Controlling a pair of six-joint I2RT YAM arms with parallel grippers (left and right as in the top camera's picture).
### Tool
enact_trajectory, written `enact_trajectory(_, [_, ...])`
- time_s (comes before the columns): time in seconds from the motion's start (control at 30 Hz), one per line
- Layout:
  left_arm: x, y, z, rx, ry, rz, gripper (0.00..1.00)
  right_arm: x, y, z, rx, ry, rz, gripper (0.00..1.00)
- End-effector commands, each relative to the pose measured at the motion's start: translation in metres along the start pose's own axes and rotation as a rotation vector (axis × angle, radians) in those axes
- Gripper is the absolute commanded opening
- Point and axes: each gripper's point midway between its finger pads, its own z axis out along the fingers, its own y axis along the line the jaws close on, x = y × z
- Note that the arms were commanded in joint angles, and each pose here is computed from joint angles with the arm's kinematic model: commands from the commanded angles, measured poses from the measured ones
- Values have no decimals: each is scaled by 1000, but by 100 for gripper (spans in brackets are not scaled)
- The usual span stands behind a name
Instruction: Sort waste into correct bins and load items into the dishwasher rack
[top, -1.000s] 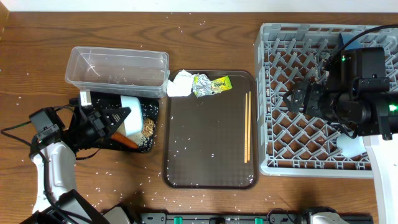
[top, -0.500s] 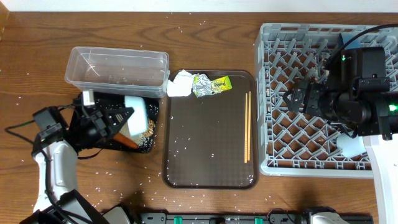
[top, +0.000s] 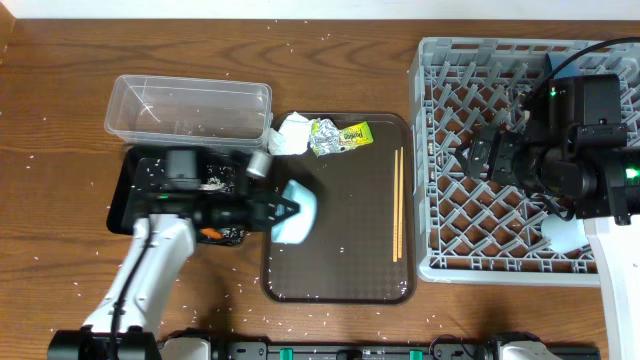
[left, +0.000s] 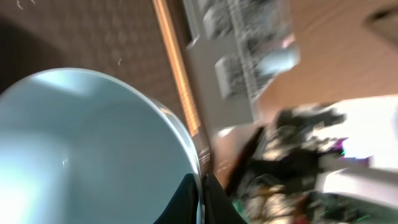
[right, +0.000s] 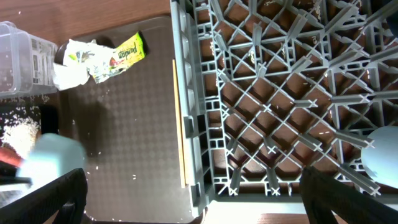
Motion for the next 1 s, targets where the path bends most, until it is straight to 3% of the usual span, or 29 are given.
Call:
enact_trajectory(0.0, [6,23,16,-227,46,90,6,-1,-3,-2,8,-7,-5,99])
enact_trajectory(0.3, [25,35,51,-529,148,300,6,-1,-3,-2,8,-9,-5,99])
enact_trajectory(0.57, [39,19,70,-494,190,356,7,-1,-3,-2,8,-9,-5,99])
enact_trajectory(0.63, [39,18,70,-494,190,348,13,-1,-3,-2,8,-9,-5,99])
enact_trajectory(0.77, [39,18,70,-493,189,349,15,-1,-3,-2,8,-9,-5,99])
enact_trajectory(0.83, [40,18,70,-494,191,347,24,-1,-3,-2,8,-9,-5,99])
enact_trajectory(0.97, [41,19,69,-496,191,331,30,-1,-3,-2,8,-10,-5,99])
